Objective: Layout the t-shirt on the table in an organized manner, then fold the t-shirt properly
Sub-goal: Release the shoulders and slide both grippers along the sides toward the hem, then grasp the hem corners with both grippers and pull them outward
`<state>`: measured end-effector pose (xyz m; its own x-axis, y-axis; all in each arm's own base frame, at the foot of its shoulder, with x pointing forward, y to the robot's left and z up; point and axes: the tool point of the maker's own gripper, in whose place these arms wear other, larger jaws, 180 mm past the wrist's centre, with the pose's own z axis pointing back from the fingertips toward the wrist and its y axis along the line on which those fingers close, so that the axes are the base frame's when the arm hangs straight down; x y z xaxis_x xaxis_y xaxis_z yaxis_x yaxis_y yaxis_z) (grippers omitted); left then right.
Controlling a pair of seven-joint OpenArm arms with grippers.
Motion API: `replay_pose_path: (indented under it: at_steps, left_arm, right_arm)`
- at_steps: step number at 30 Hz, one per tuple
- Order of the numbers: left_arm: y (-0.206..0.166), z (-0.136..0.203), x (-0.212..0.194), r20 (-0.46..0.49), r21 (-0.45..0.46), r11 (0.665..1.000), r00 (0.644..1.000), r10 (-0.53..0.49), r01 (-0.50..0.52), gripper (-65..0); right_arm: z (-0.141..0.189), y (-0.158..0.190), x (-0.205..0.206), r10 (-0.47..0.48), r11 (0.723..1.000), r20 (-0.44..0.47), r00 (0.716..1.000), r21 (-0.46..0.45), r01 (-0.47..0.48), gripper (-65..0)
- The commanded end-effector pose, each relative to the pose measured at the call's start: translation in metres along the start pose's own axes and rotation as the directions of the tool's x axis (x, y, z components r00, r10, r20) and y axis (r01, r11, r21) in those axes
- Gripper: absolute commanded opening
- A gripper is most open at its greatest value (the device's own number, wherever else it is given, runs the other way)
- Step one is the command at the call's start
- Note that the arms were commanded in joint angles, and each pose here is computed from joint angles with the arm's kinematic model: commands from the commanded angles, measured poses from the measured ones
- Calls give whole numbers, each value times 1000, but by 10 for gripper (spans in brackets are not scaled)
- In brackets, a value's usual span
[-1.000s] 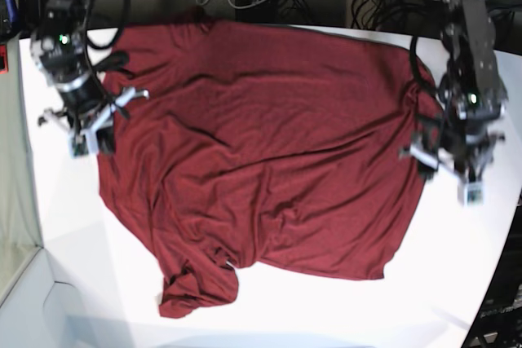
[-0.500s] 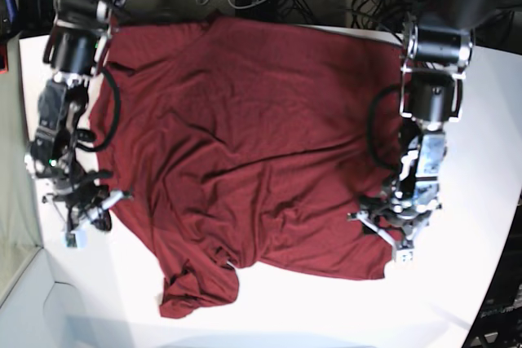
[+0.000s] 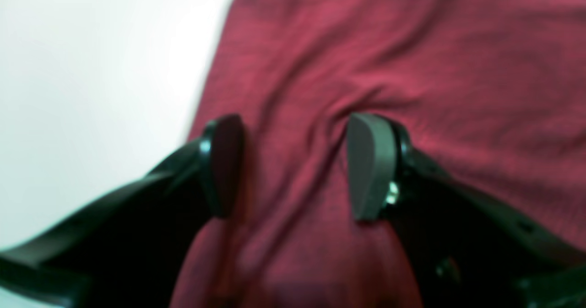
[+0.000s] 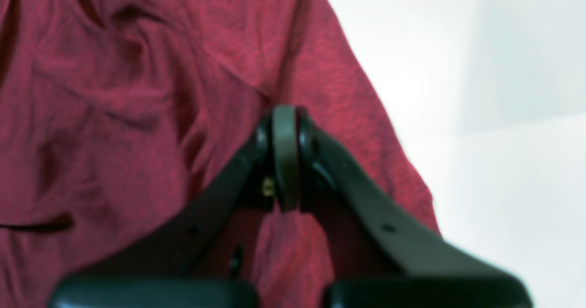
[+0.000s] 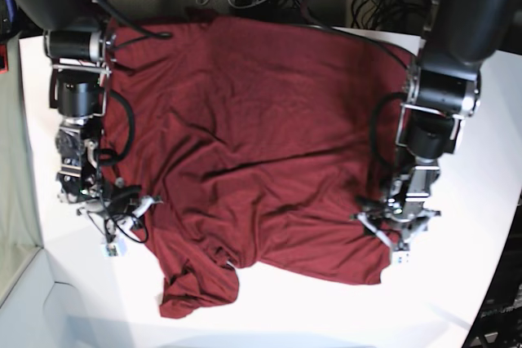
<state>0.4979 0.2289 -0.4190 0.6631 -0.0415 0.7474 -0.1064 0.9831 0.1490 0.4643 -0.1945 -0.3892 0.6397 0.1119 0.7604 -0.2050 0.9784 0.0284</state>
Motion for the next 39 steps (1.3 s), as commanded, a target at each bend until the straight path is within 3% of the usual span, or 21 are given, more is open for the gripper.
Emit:
replay_pose_path:
  at_steps: [1, 7, 10, 15, 18, 21, 27, 32, 36, 39]
  left_arm:
    - [22, 0, 8, 9, 43, 999, 1000, -3, 3, -297]
    - [58, 2, -24, -38, 96, 995, 999, -13, 17, -297]
    - [58, 3, -42, -64, 94, 995, 998, -20, 26, -297]
    - [57, 3, -38, -59, 92, 996, 998, -15, 20, -297]
    - [49, 6, -12, 5, 75, 997, 1000, -18, 17, -297]
    - [38, 9, -1, -9, 53, 998, 1000, -18, 18, -297]
    - [27, 19, 29, 25, 25, 1000, 1000, -19, 18, -297]
    - [21, 27, 53, 97, 7, 1000, 995, -22, 22, -297]
    - [15, 30, 69, 165, -1, 1000, 986, -22, 23, -296]
    - [14, 32, 79, 226, -1, 1000, 974, -24, 24, -296]
  right_arm:
    - [5, -9, 21, 7, 1000, 65, 998, -11, -6, -650]
    - [-2, -32, -22, -42, 999, 30, 999, -32, 43, -650]
    - [-4, -39, -38, -71, 997, 29, 997, -41, 72, -650]
    - [3, -68, -41, -76, 990, 56, 996, -112, 82, -650]
    - [14, -106, -25, -87, 963, 91, 992, -246, 107, -650]
    - [27, -139, -11, -89, 926, 122, 989, -355, 127, -650]
    - [43, -169, 8, -101, 870, 167, 981, -463, 168, -650]
    - [49, -164, 36, -60, 878, 229, 972, -451, 161, -650]
    - [39, -124, 52, -40, 925, 243, 969, -357, 128, -650]
    - [29, -96, 58, -55, 944, 237, 970, -303, 128, -650]
